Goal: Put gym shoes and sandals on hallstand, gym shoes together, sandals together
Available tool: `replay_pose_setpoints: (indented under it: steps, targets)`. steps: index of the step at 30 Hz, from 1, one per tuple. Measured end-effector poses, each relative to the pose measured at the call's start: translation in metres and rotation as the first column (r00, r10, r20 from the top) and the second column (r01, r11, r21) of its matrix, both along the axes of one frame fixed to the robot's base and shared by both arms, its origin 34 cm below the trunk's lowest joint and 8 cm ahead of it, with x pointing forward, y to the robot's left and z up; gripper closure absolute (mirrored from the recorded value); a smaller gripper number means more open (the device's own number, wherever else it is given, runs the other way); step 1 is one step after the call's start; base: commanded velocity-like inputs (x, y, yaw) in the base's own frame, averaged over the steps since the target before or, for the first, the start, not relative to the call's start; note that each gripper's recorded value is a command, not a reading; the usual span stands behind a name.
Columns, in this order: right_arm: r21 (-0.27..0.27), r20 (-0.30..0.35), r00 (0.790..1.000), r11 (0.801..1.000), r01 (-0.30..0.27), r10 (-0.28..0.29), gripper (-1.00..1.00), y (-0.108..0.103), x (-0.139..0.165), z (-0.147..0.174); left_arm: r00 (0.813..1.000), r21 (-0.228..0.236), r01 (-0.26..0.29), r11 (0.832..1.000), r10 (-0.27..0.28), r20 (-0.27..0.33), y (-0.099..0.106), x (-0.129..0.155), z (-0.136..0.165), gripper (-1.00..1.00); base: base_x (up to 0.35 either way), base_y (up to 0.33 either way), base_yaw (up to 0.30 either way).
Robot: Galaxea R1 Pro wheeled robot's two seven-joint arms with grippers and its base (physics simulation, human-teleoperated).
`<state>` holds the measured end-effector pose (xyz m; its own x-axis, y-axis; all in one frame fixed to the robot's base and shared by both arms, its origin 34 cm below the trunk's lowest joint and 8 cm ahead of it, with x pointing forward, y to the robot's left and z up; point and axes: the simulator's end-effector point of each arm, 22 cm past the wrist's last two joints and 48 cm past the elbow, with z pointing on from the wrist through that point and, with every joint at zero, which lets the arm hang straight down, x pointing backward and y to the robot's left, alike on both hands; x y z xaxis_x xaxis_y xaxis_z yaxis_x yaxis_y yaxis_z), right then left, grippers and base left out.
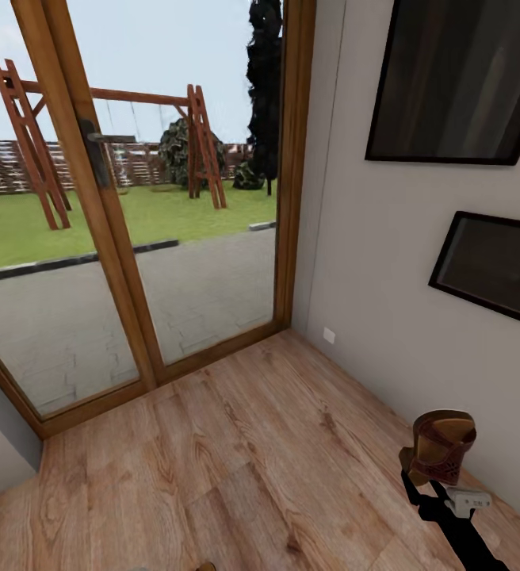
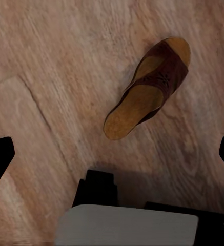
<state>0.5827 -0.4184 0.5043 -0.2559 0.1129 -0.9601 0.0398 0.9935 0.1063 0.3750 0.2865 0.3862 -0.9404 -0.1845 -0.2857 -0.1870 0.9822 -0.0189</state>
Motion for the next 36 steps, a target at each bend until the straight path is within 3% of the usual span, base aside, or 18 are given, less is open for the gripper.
replay_pose_setpoints:
  steps: [20, 36]
  targets:
    - [0.000, -0.001, 1.000, 1.000, 0.000, 0.000, 1.00, 0.000, 0.000, 0.000, 0.992, -0.017, -0.004, 1.000, 0.002, -0.122, -0.007, -0.051, -0.028, -1.00, 0.000, 0.000, 0.000]
    - [0.001, -0.002, 1.000, 1.000, -0.003, 0.003, 1.00, 0.001, 0.000, -0.001, 0.992, -0.011, 0.012, 1.000, -0.013, -0.123, -0.006, -0.051, -0.027, -1.00, 0.000, 0.000, 0.000]
